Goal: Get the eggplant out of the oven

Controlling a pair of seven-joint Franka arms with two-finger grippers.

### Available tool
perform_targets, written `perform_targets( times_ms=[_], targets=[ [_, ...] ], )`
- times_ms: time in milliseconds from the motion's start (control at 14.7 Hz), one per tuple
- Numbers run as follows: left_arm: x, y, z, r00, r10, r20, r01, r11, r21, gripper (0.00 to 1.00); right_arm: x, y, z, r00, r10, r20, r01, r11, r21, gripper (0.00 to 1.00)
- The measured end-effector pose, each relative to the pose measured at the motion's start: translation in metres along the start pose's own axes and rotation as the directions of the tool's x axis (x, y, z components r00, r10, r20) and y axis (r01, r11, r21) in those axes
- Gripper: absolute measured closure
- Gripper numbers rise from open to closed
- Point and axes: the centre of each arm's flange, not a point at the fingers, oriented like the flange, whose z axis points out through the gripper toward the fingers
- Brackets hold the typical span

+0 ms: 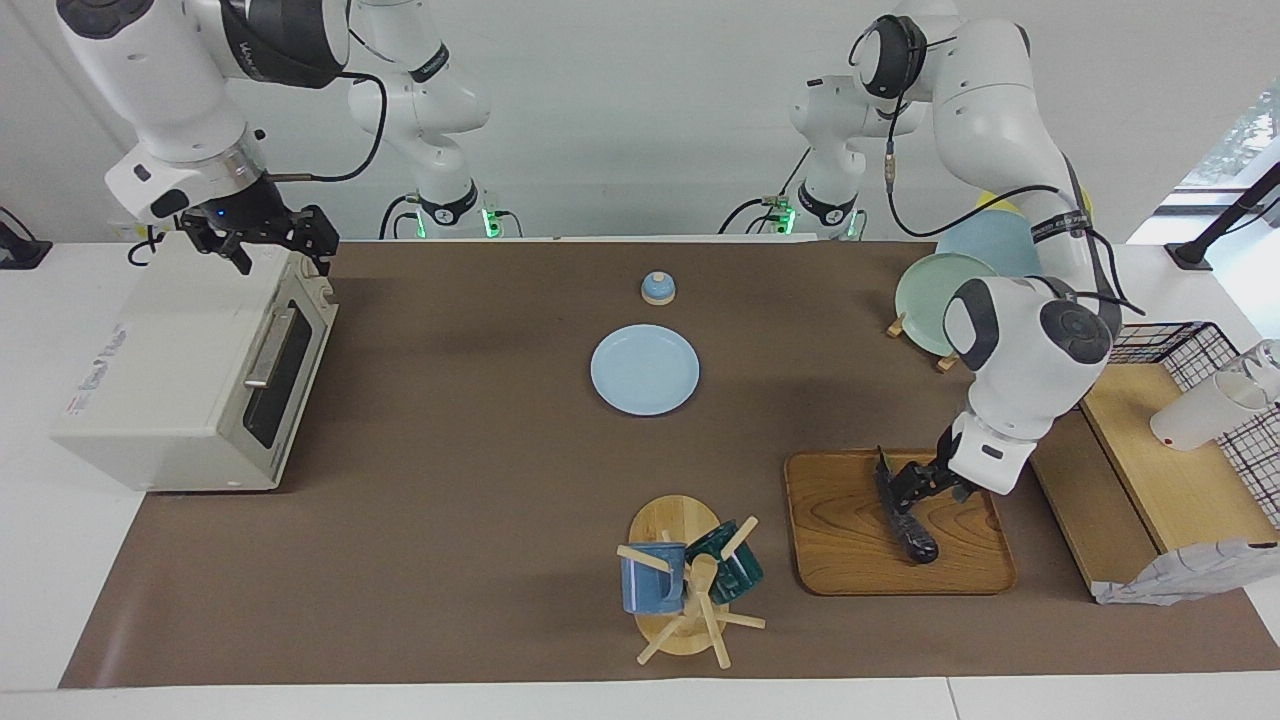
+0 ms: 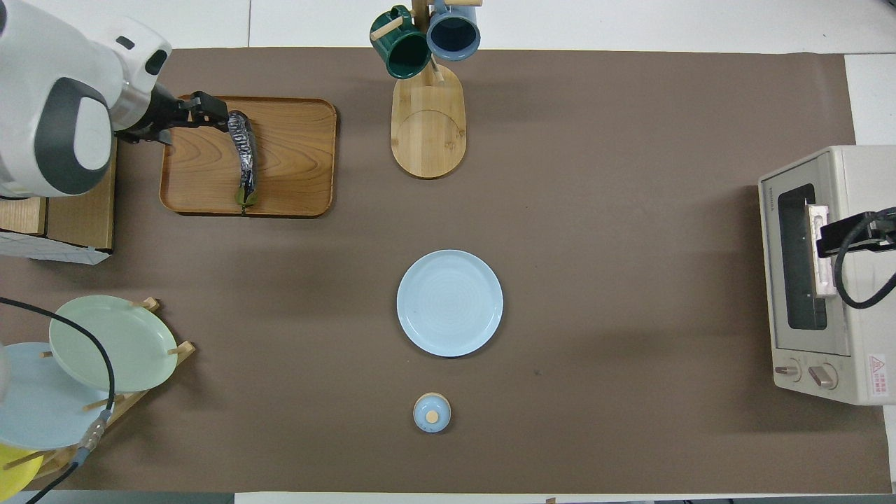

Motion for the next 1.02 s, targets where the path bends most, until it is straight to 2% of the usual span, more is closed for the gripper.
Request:
perform_targets(
  times_ms=[272, 407, 543, 747, 1019],
  targets=[
    [-0.058, -0.008, -0.097, 0.998, 0.006, 0.057, -0.007, 1.000, 0.015, 0.00, -0.003, -0.015, -0.007, 1.000, -0.019, -0.009, 0.019, 1.000, 0.000, 0.00],
    [-0.084, -0.012, -0.121, 0.997, 0.008, 0.080, -0.010, 0.999, 0.032, 0.00, -0.004, -0.020, -0.009, 1.000, -0.024, -0.013, 0.024, 1.000, 0.000, 0.00],
    [-0.105, -0.015, -0.122, 0.994, 0.010, 0.108, -0.015, 0.999, 0.041, 0.00, -0.004, -0.020, -0.009, 1.000, -0.023, -0.013, 0.023, 1.000, 0.000, 0.00],
    [-0.130, -0.020, -0.102, 0.989, 0.028, 0.148, -0.036, 0.998, 0.048, 0.00, -0.004, -0.019, -0.009, 1.000, -0.023, -0.013, 0.023, 1.000, 0.000, 0.00],
    [-0.133, -0.025, -0.102, 0.990, 0.046, 0.130, -0.051, 0.998, 0.042, 0.00, -0.004, -0.017, -0.008, 1.000, -0.019, -0.013, 0.019, 1.000, 0.000, 0.00]
  ],
)
